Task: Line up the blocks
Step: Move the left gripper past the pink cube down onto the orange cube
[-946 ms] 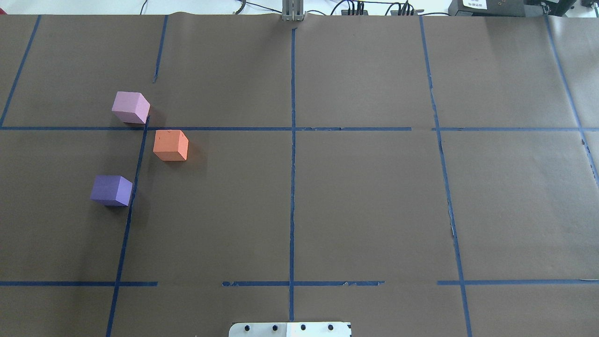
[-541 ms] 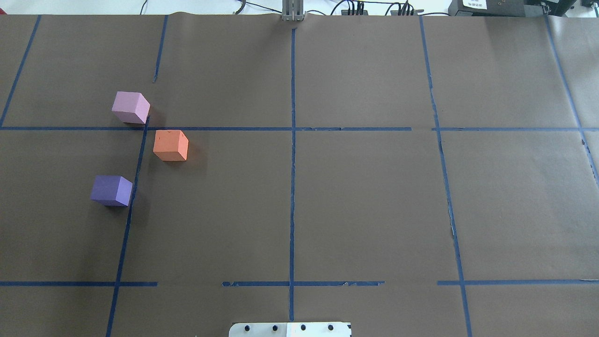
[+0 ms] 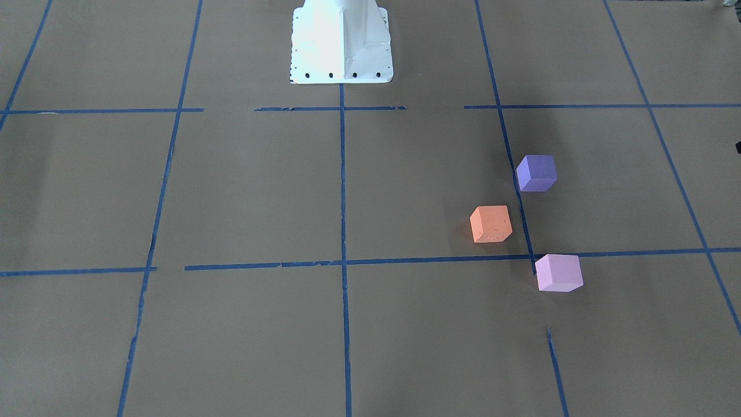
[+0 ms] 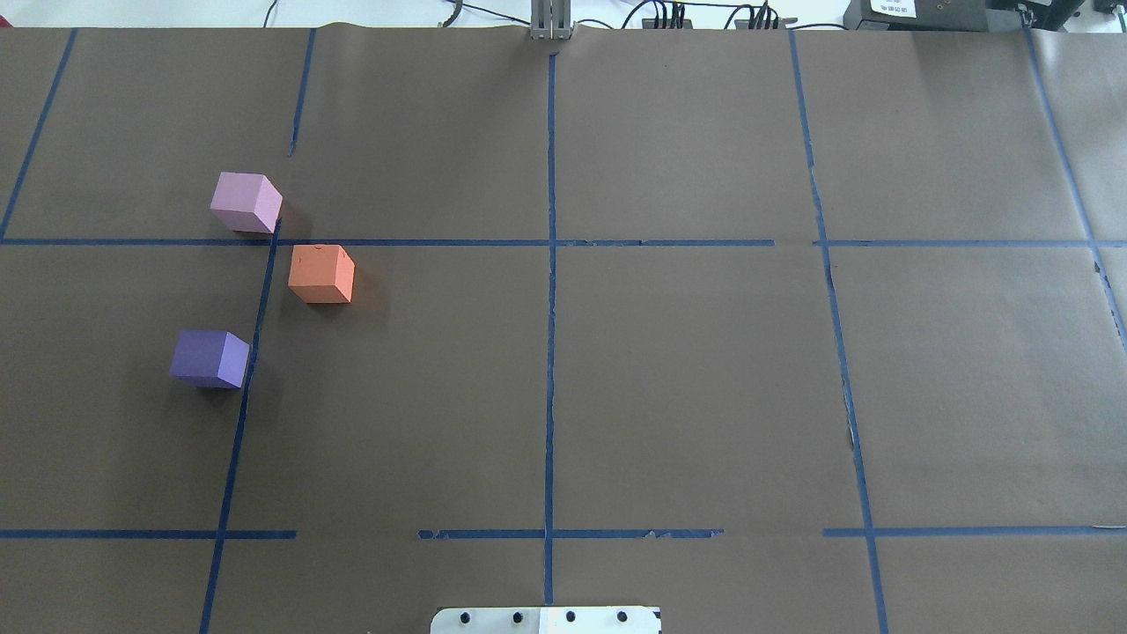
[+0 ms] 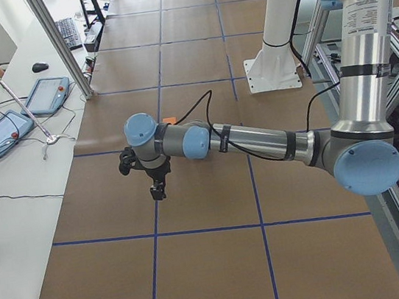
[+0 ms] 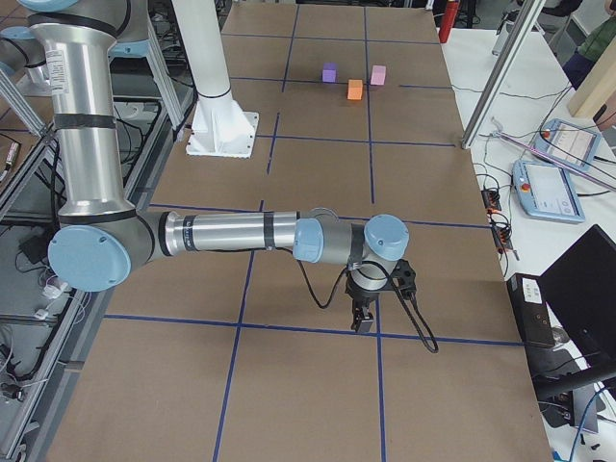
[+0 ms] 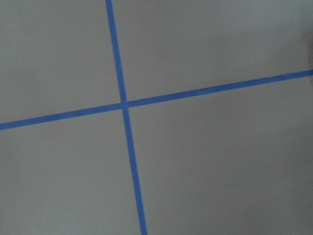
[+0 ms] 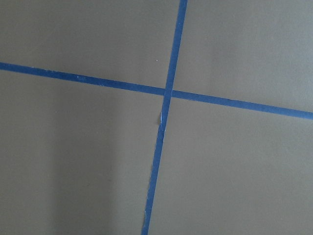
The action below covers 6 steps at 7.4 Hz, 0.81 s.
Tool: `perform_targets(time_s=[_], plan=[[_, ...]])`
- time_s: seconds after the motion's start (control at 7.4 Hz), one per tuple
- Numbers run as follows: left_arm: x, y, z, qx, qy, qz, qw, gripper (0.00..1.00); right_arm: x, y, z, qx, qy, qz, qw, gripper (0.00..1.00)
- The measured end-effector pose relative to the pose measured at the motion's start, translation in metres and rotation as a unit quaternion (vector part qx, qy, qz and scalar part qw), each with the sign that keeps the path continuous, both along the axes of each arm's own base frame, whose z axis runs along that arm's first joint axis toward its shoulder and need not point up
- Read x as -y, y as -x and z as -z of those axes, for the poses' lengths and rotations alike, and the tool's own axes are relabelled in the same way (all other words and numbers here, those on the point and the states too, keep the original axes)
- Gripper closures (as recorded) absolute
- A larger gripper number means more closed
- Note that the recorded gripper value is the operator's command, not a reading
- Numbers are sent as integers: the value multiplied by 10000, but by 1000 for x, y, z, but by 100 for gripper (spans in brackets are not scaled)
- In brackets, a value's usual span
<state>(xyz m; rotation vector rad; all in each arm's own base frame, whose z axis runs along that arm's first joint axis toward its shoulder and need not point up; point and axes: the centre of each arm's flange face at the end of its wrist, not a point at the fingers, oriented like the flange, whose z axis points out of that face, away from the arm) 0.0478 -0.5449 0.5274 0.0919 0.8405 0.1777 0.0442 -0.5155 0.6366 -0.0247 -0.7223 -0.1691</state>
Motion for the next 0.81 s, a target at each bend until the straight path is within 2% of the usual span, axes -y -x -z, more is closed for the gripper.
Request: perform_targets(time_s=[0.41, 0.81], plan=[[29, -102, 84, -245, 164, 60, 9995, 0, 0, 0, 0, 0, 1, 2, 10000, 0], [16, -201, 127, -557, 238, 19, 9982, 0, 0, 0, 0, 0, 2, 2, 10000, 0]])
